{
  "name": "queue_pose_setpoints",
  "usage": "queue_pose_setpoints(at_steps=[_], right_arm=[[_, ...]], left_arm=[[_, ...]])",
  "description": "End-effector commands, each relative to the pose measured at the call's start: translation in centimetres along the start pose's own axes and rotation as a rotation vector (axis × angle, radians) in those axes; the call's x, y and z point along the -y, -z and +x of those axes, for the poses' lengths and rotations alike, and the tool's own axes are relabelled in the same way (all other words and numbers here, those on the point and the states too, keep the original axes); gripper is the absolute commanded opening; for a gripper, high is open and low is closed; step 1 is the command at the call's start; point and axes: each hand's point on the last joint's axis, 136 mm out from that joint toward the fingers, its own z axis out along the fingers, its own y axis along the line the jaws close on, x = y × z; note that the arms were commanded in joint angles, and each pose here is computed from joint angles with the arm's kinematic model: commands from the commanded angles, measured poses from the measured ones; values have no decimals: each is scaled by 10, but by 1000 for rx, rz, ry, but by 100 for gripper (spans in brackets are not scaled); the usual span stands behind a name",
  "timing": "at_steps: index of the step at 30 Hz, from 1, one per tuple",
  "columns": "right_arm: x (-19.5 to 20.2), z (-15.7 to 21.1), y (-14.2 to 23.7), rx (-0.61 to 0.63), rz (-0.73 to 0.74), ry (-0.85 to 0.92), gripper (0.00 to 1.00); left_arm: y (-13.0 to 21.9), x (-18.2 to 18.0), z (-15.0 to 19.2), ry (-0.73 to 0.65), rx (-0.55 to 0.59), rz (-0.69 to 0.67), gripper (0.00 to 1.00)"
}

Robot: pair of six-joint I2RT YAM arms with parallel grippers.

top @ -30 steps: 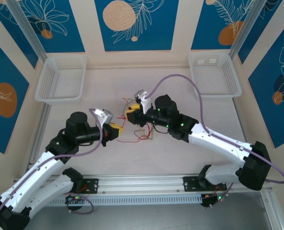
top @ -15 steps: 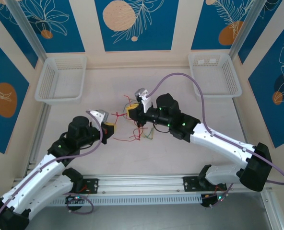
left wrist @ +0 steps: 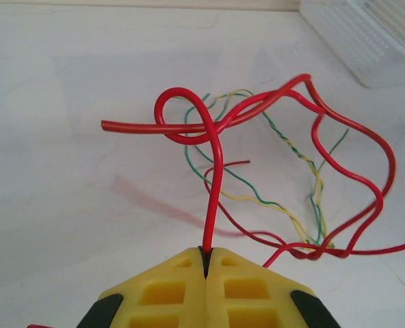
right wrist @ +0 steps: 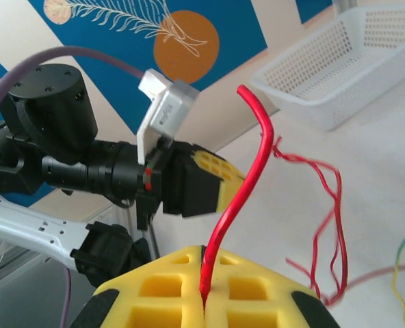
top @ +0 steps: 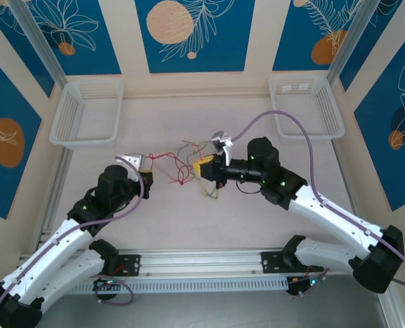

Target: Untangle the cables

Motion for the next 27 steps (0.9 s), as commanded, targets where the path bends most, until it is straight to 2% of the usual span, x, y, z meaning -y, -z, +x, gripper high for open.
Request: queue_pose_setpoints(at_steps=[1, 7, 13, 20, 27], right_arm=[[17, -7, 25, 54, 91, -59, 0], [56, -17, 70, 140, 276, -133, 0], [98, -9, 105, 191, 463, -238, 0], [129, -13, 147, 298, 598, -370, 0], [154, -6, 177, 333, 691, -460, 0]], left_arm=[[6, -10, -9, 24, 30, -65, 0], [16, -40, -7, 56, 34, -235, 0], [29, -63, -3, 89, 41, -362, 0], [36, -76, -2, 98, 38, -433, 0], [38, -77, -2, 94, 36, -437, 0]])
